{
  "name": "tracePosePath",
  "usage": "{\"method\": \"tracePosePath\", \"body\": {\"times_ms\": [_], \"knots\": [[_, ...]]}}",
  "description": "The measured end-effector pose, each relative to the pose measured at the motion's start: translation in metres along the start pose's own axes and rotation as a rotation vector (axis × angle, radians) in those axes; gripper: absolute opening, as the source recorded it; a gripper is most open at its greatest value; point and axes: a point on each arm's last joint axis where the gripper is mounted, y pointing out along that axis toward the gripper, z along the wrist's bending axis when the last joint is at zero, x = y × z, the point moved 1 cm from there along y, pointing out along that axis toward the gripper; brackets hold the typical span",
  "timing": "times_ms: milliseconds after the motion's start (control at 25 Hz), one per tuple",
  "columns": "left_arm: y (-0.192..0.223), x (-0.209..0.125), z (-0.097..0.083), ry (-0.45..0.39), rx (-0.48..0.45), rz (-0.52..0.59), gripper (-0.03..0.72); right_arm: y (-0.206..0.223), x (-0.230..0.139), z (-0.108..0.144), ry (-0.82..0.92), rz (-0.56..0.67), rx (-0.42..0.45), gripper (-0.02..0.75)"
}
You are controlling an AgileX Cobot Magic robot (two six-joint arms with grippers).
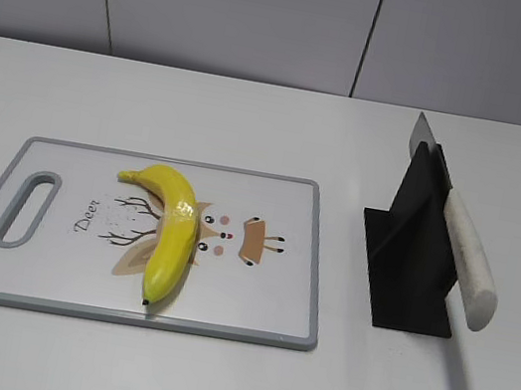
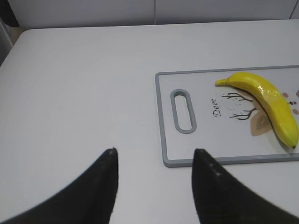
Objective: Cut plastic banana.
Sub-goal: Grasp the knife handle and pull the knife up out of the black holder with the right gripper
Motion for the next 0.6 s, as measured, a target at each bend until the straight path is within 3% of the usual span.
{"method": "tracePosePath", "body": {"times_ms": [280,600], "knots": [[0.0,0.0,0.0,0.0,0.0,0.0,0.49,0.038,0.042,0.01,0.048,0.219,0.004,0.563],[0.0,0.0,0.0,0.0,0.0,0.0,0.49,0.091,0.071,0.018,0.054,0.355,0.032,0.563]]}}
